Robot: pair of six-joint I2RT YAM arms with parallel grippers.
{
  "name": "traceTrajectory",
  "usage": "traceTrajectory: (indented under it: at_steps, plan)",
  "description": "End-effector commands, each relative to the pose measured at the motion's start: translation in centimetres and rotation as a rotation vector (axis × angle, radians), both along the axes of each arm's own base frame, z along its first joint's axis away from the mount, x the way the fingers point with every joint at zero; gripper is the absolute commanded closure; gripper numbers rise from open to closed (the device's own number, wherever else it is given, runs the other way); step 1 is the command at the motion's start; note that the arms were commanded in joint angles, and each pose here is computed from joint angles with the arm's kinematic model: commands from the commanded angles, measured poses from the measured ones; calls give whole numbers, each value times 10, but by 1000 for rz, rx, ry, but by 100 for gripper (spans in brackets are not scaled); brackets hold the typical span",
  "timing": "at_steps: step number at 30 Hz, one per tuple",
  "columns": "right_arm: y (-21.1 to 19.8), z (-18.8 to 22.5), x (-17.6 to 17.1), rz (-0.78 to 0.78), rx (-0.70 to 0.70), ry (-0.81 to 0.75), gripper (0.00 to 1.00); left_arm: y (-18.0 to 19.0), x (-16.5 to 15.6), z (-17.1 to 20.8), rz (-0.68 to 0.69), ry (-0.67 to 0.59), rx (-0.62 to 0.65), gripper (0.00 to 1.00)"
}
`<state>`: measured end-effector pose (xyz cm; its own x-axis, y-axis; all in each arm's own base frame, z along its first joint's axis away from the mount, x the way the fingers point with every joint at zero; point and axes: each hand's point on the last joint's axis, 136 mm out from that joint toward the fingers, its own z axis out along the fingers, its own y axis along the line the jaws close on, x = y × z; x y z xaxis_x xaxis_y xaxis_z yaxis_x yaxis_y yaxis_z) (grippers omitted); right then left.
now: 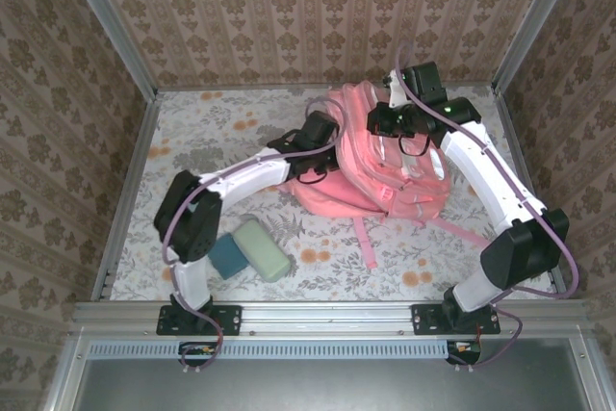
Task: Pack the student bag
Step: Place the book in the student bag, then pick up the pencil pouch from the bottom-left of the table.
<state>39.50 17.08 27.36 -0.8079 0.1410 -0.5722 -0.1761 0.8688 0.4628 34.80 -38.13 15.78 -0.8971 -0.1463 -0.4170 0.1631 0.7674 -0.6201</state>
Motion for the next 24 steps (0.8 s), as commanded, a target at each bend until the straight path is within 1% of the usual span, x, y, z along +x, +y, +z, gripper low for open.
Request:
traceTrajectory:
  at_steps: [1, 3, 6, 8, 11, 14, 16, 18, 20, 23, 24]
  plan:
    - [7, 25, -1, 27, 50, -109, 100, 51, -6, 11, 52, -34, 96, 19]
    - [7, 17, -2, 28, 43, -102, 100, 80, -14, 10, 94, -26, 138, 19]
    - [7, 11, -3, 23, 32, -106, 100, 125, -32, 1, 165, 27, 209, 19]
    - [9, 9, -3, 26, 28, -109, 100, 157, -49, -7, 241, 83, 286, 20]
    - [11, 6, 0, 22, 22, -116, 100, 191, -79, -16, 318, 184, 381, 21]
    - [14, 4, 3, 17, 21, -115, 100, 202, -103, -20, 346, 255, 419, 21]
    - [16, 1, 3, 16, 21, -106, 100, 206, -116, -21, 363, 285, 451, 20]
    - [20, 5, 6, 19, 31, -131, 100, 207, -125, -24, 379, 317, 479, 18]
    - [23, 4, 5, 24, 29, -135, 100, 210, -136, -29, 399, 352, 526, 11]
    - [24, 4, 5, 21, 32, -136, 100, 212, -152, -34, 415, 383, 583, 7]
    - [25, 3, 5, 21, 31, -136, 100, 213, -157, -35, 425, 393, 598, 0]
